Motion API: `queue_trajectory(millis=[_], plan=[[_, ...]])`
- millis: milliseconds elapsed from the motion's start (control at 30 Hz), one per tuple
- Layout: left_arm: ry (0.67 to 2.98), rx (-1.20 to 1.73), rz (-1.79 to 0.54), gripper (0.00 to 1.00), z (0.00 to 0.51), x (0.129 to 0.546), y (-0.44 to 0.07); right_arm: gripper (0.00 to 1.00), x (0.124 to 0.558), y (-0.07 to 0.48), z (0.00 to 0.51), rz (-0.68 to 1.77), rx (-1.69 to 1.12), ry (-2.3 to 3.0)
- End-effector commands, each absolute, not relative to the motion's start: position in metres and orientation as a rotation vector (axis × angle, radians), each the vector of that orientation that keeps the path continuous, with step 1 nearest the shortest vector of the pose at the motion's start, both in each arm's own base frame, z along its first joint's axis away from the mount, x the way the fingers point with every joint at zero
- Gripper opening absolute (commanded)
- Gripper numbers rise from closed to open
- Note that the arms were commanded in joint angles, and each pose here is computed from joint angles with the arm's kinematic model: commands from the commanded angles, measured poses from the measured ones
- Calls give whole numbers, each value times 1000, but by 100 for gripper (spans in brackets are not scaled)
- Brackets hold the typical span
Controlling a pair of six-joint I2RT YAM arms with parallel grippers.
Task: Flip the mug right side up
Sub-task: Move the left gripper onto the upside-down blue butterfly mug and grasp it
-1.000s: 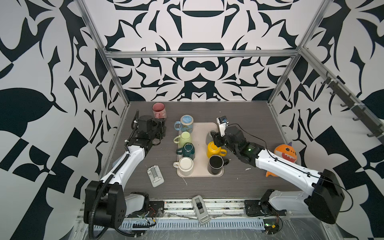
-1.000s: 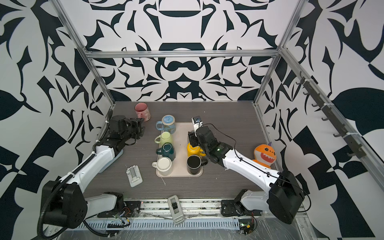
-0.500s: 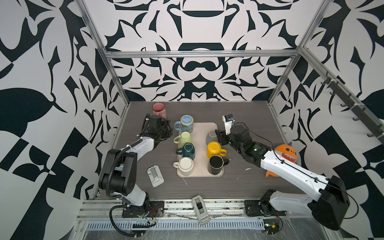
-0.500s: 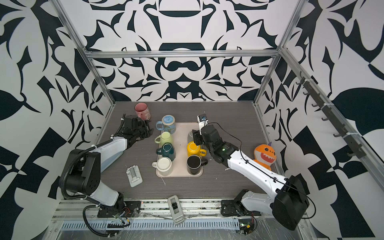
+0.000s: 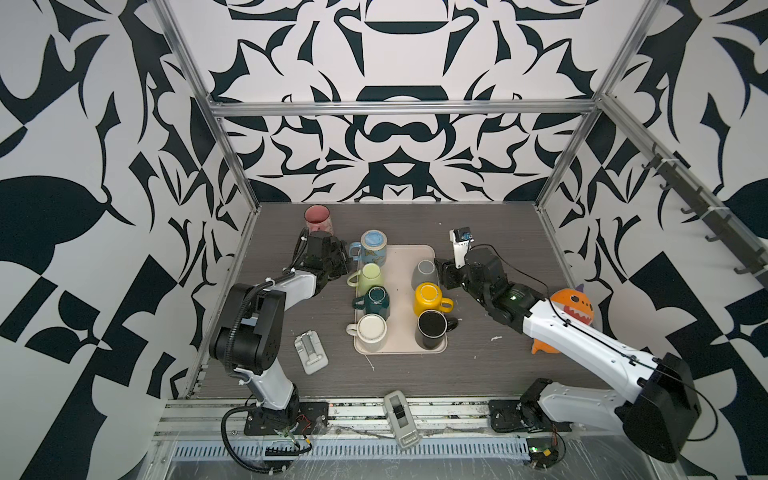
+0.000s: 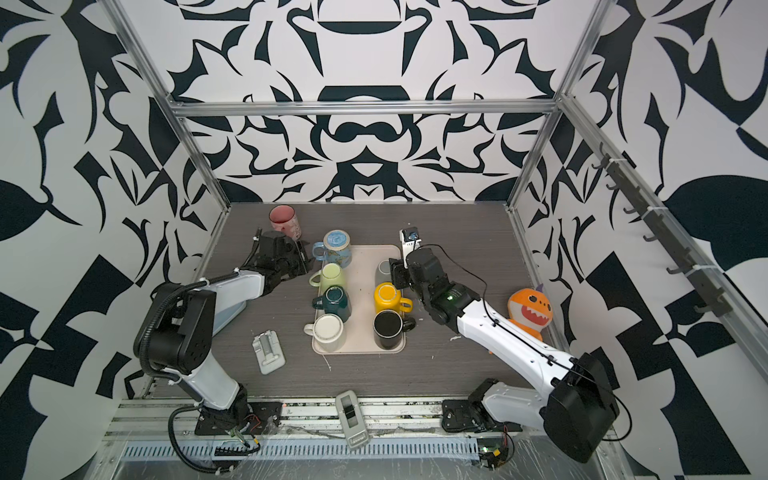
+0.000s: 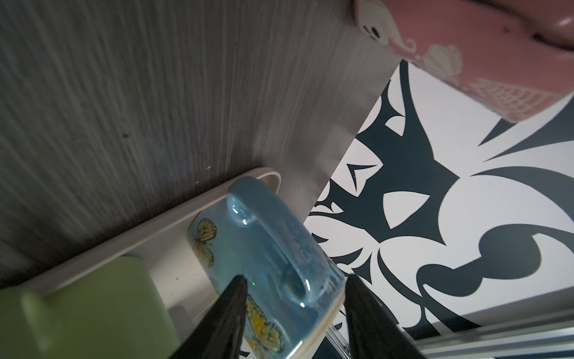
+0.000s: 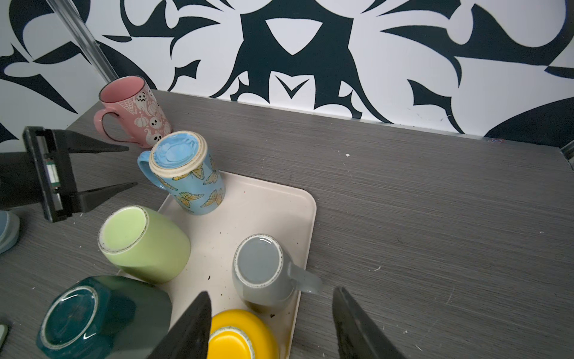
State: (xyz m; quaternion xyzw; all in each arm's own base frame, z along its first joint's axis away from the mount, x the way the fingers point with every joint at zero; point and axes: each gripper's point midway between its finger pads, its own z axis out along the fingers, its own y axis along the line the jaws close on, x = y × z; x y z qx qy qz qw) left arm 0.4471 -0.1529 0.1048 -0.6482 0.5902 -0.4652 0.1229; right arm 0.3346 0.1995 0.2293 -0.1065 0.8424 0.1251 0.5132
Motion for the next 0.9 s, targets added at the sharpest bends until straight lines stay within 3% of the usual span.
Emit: queue_trajectory(millis=[0, 867], plan=[[1678, -1878, -1472, 54, 117, 462, -166, 63, 335, 198, 235, 320, -233, 2010], [1654, -1858, -1465, 55, 109, 486, -171, 63, 339, 189, 234, 306, -214, 2022]])
